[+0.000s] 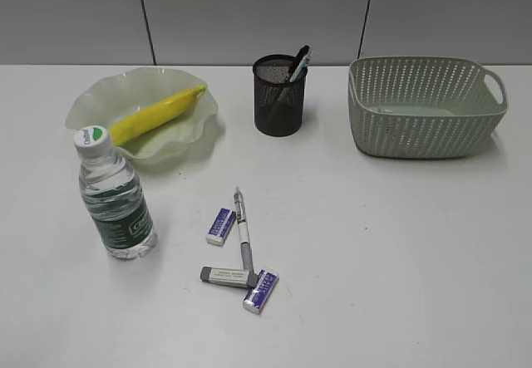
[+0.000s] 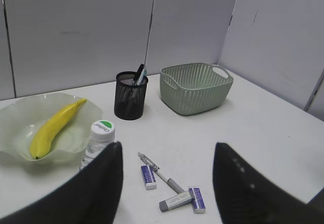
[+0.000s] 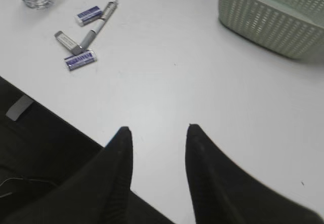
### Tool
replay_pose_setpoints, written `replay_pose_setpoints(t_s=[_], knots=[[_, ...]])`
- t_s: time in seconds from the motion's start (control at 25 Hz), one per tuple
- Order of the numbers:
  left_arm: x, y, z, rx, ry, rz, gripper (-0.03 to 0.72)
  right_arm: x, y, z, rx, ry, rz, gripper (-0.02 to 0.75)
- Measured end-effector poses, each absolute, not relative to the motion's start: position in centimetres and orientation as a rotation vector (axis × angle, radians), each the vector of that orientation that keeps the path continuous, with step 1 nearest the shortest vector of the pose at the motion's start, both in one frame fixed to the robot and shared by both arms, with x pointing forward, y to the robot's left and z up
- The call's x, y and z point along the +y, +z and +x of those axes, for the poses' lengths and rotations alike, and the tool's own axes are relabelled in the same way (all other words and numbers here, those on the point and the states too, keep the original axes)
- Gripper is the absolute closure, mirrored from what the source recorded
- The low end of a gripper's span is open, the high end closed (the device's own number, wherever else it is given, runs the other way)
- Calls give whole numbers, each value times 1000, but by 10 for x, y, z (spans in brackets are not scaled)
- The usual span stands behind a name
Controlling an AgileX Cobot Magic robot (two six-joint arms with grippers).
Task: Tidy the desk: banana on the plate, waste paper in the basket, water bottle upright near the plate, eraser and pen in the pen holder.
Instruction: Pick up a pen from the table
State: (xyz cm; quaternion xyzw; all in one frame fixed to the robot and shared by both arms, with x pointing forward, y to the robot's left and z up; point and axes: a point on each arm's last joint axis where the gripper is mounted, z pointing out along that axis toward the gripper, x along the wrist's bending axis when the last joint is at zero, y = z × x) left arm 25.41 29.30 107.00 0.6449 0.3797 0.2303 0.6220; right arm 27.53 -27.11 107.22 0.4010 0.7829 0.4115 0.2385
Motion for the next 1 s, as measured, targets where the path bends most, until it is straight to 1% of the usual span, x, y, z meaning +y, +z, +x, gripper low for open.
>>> replay_pose_setpoints(t_s=[0.12, 0.24, 0.36, 0.48, 0.56, 0.68, 0.84, 1.0], knots=[[295, 1072, 251, 869, 513, 1468, 274, -243, 1085, 319, 2259, 1111, 1100, 444], [300, 1082, 244, 895, 494, 1501, 300, -214, 1092, 368, 2372, 1044, 1137, 444], [309, 1084, 237, 952, 504, 1590, 323, -189, 1095, 416, 2444, 976, 1182, 444], [311, 1070, 235, 1027, 467, 1707, 343, -165, 1091, 460, 2494, 927, 1203, 444], [309, 1065, 235, 1037, 436, 1741, 349, -145, 1088, 481, 2534, 901, 1171, 444], [308, 1064, 234, 1035, 419, 1747, 350, -105, 1072, 501, 2588, 812, 1183, 444], [308, 1064, 234, 985, 454, 1781, 351, -54, 1044, 515, 2655, 594, 1295, 444], [308, 1064, 234, 964, 469, 1795, 351, -10, 1001, 531, 2754, 406, 1385, 419]])
